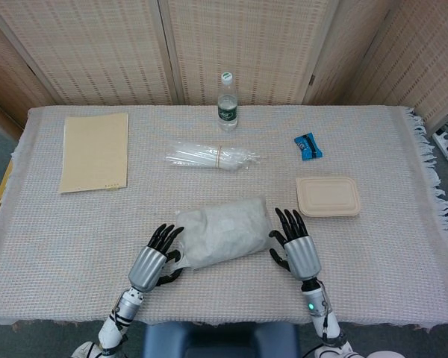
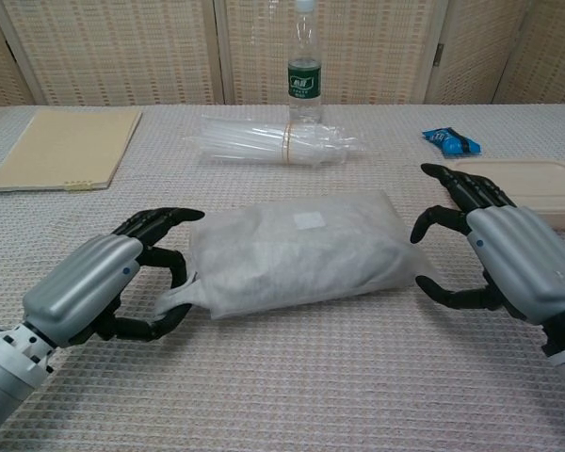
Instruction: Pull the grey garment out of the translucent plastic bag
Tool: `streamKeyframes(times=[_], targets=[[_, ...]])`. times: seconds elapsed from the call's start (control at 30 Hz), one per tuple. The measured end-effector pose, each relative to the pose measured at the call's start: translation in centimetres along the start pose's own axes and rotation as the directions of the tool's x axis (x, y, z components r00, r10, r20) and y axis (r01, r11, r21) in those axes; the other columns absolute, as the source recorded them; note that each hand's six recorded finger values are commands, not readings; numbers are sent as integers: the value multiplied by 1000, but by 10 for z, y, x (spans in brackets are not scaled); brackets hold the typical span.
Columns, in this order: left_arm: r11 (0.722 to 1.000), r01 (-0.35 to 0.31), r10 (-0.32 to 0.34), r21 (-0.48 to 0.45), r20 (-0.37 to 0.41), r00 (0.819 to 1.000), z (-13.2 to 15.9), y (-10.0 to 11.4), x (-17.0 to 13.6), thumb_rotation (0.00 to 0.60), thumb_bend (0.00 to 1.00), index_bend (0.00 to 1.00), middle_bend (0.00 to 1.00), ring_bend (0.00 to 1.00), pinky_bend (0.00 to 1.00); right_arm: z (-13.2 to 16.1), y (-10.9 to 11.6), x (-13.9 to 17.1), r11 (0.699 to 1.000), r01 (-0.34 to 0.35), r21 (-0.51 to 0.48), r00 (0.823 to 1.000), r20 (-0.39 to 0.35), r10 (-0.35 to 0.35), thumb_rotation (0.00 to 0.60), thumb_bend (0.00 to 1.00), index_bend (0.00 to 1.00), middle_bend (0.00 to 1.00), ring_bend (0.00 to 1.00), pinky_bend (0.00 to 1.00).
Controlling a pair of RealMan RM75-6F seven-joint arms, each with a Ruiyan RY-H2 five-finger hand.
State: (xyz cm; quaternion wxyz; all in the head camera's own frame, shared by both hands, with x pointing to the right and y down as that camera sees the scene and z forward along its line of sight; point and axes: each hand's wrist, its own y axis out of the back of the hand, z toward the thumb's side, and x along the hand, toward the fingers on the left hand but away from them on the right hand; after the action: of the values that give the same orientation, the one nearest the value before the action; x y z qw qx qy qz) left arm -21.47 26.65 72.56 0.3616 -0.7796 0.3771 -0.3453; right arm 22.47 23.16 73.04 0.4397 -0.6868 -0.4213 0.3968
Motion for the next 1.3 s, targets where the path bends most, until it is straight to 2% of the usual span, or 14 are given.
streamKeyframes(times=[0.2, 0.8, 1.03, 1.3], targets=[[1000, -4, 4, 2, 2, 1000, -1, 2, 0, 600, 626, 754, 127, 0, 10, -2, -3, -5, 1000, 5, 10, 1000, 17, -5, 600, 259, 479, 45, 0, 0], [1000, -10, 10, 4, 2, 1000, -2, 5, 0, 600, 634, 761, 128, 0, 10, -5, -8, -13, 1000, -16, 15, 999, 32, 16, 600, 495, 633, 99, 0, 0], [1000, -21, 21, 7, 3, 1000, -3, 9, 1, 600, 634, 761, 127, 0, 10, -7, -6, -12, 1000, -8, 13, 999, 37, 7, 600, 548, 697, 130, 0, 0], [997, -48, 49, 63, -1, 999, -20, 25, 4, 600, 634, 763, 128, 0, 10, -22, 10, -14, 998, 23, 61, 999, 41, -25, 600, 556, 706, 132, 0, 0]])
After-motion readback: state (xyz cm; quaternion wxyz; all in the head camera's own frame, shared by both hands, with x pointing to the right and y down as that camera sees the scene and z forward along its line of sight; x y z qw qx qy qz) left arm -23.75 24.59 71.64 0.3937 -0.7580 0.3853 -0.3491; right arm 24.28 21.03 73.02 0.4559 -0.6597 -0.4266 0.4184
